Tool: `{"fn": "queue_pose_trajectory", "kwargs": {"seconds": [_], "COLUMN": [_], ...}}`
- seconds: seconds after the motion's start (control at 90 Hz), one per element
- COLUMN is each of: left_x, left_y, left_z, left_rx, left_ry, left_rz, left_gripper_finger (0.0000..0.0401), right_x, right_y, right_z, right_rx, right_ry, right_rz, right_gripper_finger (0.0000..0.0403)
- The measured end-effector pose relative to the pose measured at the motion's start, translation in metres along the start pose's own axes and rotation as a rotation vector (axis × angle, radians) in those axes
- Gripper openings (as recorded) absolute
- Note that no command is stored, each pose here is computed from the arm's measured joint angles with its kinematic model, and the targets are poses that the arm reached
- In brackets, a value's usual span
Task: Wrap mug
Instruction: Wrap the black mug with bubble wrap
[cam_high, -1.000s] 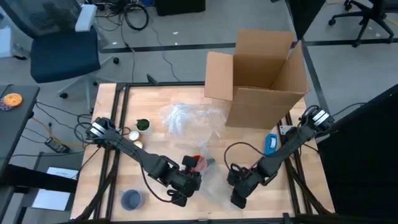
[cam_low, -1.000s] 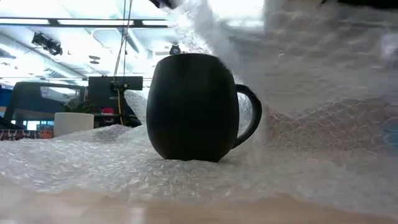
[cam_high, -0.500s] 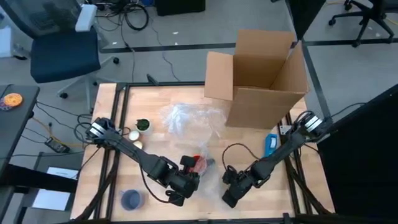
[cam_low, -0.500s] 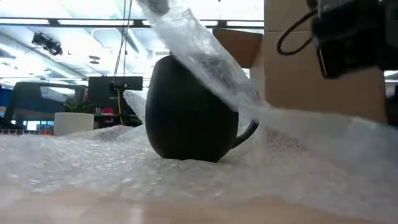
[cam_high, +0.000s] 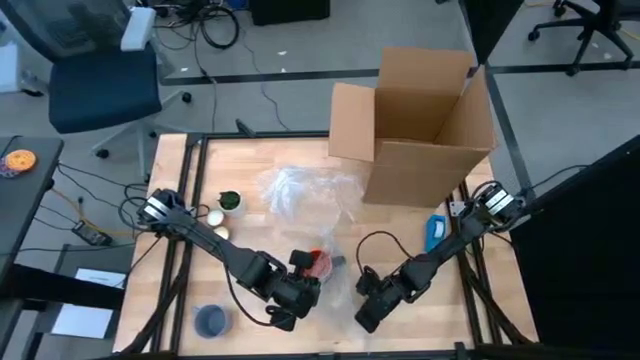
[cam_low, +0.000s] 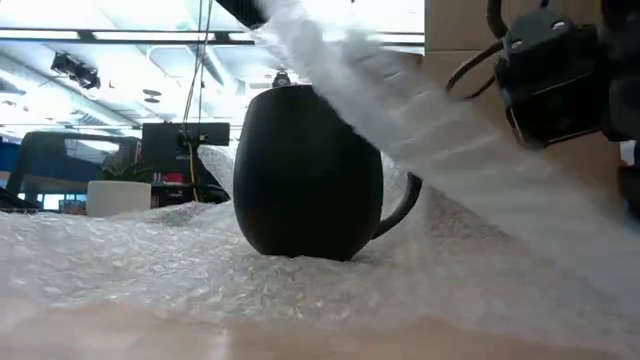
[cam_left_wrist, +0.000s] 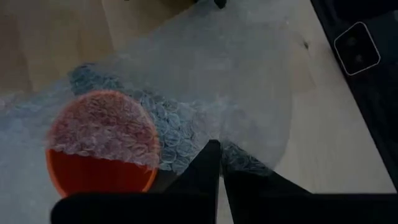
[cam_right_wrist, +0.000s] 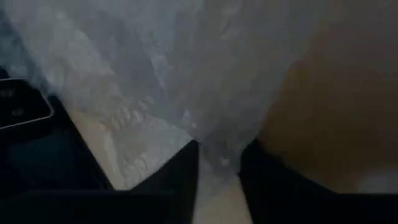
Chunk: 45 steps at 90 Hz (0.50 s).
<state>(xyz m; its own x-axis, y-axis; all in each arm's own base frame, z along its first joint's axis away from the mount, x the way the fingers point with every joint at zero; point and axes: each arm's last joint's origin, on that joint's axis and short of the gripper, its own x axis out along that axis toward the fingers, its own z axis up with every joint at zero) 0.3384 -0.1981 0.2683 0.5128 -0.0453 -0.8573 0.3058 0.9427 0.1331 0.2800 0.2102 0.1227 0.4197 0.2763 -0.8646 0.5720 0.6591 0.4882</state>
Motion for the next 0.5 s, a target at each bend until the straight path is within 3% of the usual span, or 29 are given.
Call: {"fn": "queue_pose_trajectory", "kwargs": {"seconds": [0.211, 0.5], "left_x": [0.0, 0.0], "left_y": [0.001, 0.003], "left_z": [-0.005, -0.006], "left_rx": [0.023, 0.02], "left_ry": [0.052, 0.063], "left_rz": [0.015, 0.04], "left_gripper_finger": [0.0, 0.0], "right_x": [-0.006, -0.048], "right_y": [0.008, 0.028], "right_z": [0.001, 0.006], "right_rx": [-0.045, -0.126], "right_ry": [0.037, -0.034], "right_rz": [0.098, 0.263], "right_gripper_finger": [0.0003, 0.0001]}}
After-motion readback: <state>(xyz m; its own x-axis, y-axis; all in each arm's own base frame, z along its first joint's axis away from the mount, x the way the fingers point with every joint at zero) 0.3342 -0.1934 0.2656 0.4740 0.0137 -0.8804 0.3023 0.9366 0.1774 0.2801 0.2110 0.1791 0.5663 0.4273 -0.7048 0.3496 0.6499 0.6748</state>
